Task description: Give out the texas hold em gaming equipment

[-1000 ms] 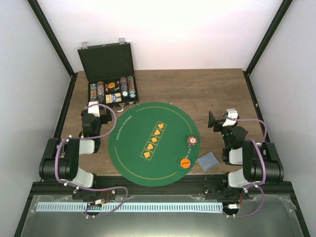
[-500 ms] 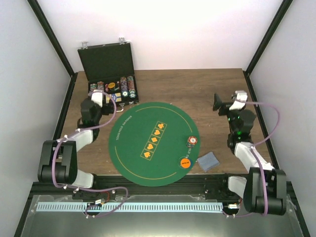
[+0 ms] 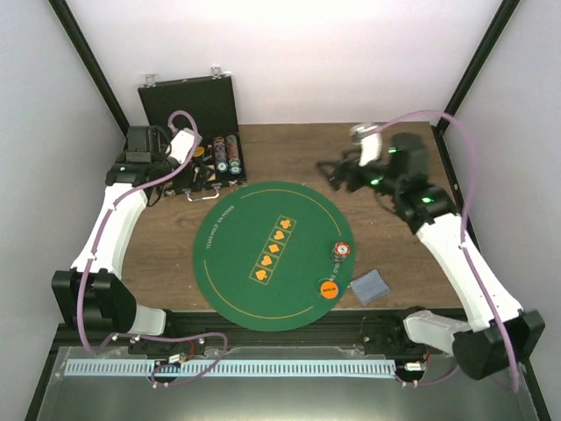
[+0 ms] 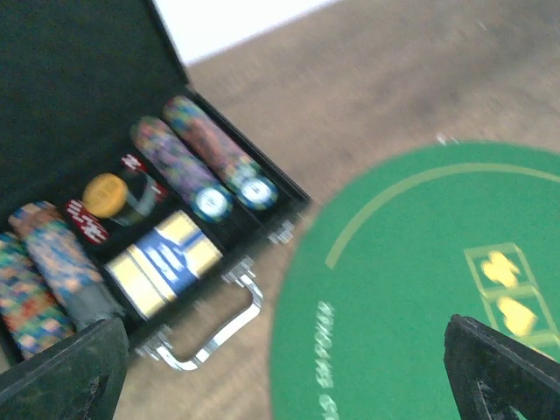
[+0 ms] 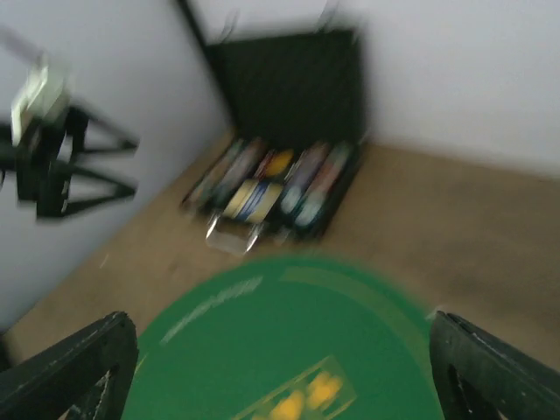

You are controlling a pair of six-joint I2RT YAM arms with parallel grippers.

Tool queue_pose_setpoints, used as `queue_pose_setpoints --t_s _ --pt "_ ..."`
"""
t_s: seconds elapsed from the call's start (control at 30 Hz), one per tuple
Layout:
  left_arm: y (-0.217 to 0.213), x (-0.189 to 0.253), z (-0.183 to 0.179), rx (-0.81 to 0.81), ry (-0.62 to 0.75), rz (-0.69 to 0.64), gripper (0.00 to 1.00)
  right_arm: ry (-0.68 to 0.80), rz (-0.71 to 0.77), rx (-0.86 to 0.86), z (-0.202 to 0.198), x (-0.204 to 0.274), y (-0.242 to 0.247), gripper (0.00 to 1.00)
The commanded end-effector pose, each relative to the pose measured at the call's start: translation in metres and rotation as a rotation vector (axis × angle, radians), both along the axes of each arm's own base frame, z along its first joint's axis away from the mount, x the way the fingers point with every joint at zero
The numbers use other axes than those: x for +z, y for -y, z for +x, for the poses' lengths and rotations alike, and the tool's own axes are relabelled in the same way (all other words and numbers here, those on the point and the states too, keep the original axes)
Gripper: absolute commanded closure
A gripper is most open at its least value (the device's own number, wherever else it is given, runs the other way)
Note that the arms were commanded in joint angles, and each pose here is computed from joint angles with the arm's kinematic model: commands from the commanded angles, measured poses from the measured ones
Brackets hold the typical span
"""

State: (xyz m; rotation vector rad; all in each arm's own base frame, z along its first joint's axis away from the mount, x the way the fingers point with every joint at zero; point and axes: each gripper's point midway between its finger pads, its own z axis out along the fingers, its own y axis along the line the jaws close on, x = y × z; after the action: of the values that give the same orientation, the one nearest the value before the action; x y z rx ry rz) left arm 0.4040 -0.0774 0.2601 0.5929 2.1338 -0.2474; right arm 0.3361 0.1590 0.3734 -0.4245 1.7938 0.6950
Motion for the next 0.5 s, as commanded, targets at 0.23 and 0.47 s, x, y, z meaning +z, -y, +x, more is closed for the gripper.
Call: queue_pose_setpoints --t_s 0.23,0.47 --pt "0.033 -0.006 -0.1 -0.218 -0.353 -0.065 0.0 -0.874 -0.434 0.157 -0.169 -0.188 -0.097 0.11" --pt "0.04 -0.003 -0.102 -0.227 -0.378 -0.111 0.0 -1.1 -0.571 0.159 -0.231 -0.26 -0.087 0.0"
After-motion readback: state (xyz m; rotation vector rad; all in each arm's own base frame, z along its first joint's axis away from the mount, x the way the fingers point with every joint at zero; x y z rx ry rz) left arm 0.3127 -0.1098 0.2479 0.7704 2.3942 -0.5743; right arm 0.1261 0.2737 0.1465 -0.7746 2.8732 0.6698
